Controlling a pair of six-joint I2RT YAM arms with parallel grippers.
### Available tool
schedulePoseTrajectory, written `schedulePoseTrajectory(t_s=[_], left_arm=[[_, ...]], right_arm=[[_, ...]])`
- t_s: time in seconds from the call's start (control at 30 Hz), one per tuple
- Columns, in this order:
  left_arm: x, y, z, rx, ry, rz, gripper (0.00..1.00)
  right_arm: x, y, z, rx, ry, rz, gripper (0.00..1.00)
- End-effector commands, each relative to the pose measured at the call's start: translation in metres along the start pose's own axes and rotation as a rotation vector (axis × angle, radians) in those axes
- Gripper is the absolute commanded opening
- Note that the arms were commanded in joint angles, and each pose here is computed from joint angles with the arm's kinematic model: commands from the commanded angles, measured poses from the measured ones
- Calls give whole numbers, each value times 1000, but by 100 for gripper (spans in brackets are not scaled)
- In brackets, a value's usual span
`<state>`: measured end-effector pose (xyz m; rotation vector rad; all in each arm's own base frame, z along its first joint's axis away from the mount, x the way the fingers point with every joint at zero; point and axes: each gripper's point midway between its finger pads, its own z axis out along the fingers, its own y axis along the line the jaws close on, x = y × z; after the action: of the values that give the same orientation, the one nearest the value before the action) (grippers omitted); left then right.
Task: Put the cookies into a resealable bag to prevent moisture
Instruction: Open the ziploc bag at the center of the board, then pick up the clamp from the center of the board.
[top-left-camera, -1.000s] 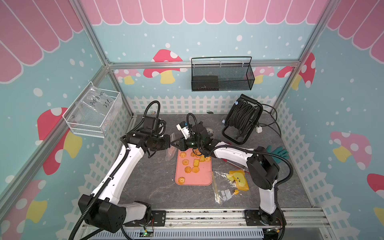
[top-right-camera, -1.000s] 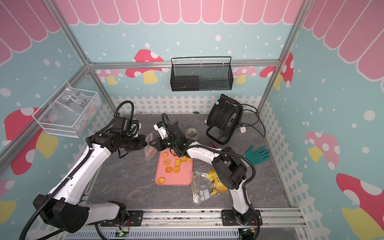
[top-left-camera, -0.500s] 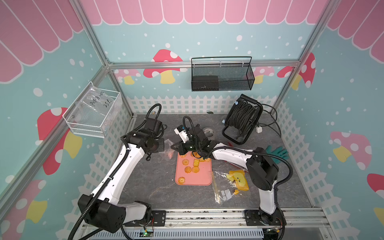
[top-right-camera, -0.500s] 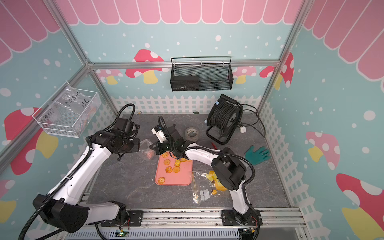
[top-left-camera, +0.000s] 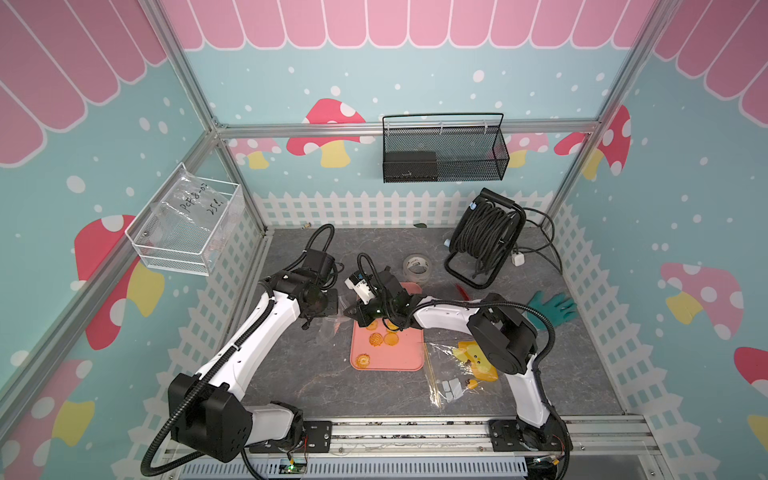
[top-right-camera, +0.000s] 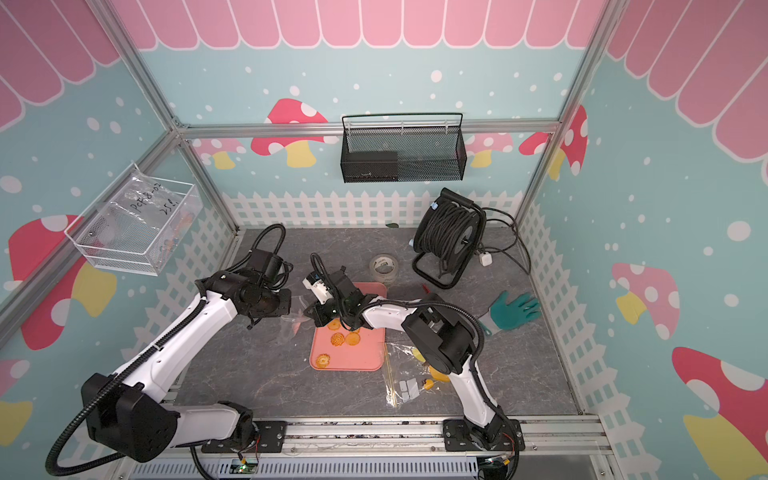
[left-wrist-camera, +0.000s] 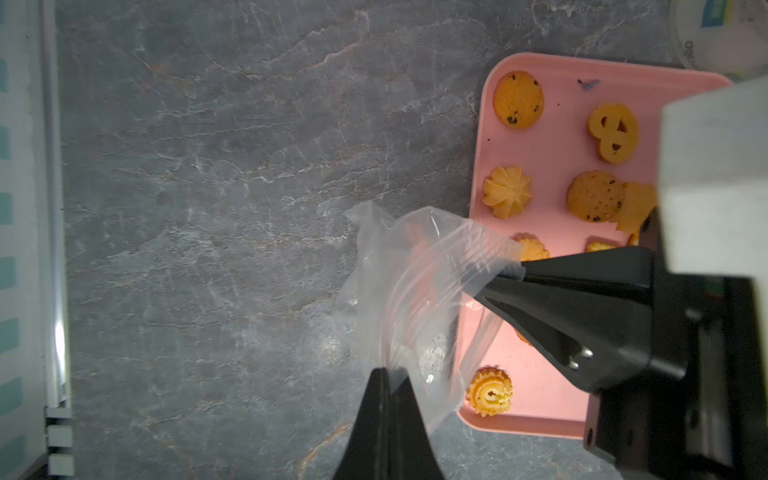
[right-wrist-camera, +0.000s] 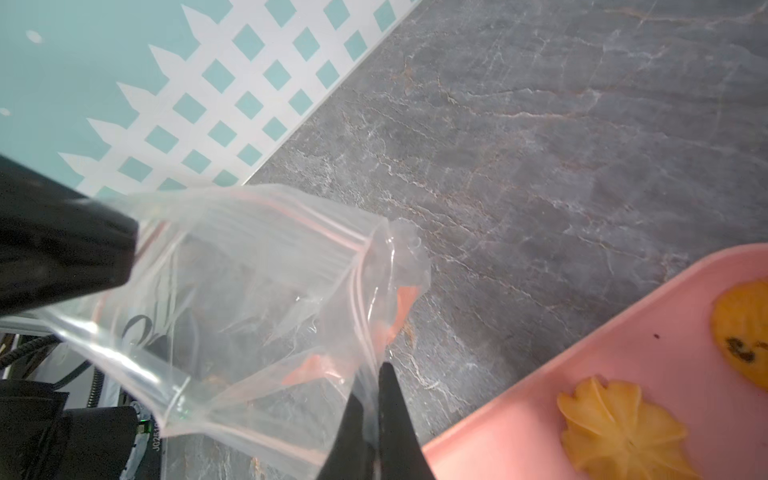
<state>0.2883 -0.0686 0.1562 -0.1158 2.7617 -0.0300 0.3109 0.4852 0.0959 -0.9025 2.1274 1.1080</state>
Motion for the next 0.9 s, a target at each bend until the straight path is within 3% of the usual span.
schedulePoseTrajectory(t_s=[0.0, 0.17, 0.3, 0.5, 0.7, 0.87], left_arm=[[-4, -5, 15, 31, -11, -43, 0], [-10, -16, 25, 84, -2, -80, 0], [-14, -25, 33, 138, 12, -110, 0], [-15, -32, 39, 169, 45, -109, 0], [-18, -42, 41, 206, 67, -110, 0], [-18, -45, 44, 220, 84, -110, 0]], right_arm=[[12, -15, -4, 54, 12, -32, 11], [13, -14, -20, 49, -14, -43, 21], [-12, -5, -47, 56, -88, -101, 33], [-24, 3, -108, 105, -149, -264, 61], [11, -34, -178, 307, 28, -401, 78], [62, -86, -252, 566, 212, -382, 86]])
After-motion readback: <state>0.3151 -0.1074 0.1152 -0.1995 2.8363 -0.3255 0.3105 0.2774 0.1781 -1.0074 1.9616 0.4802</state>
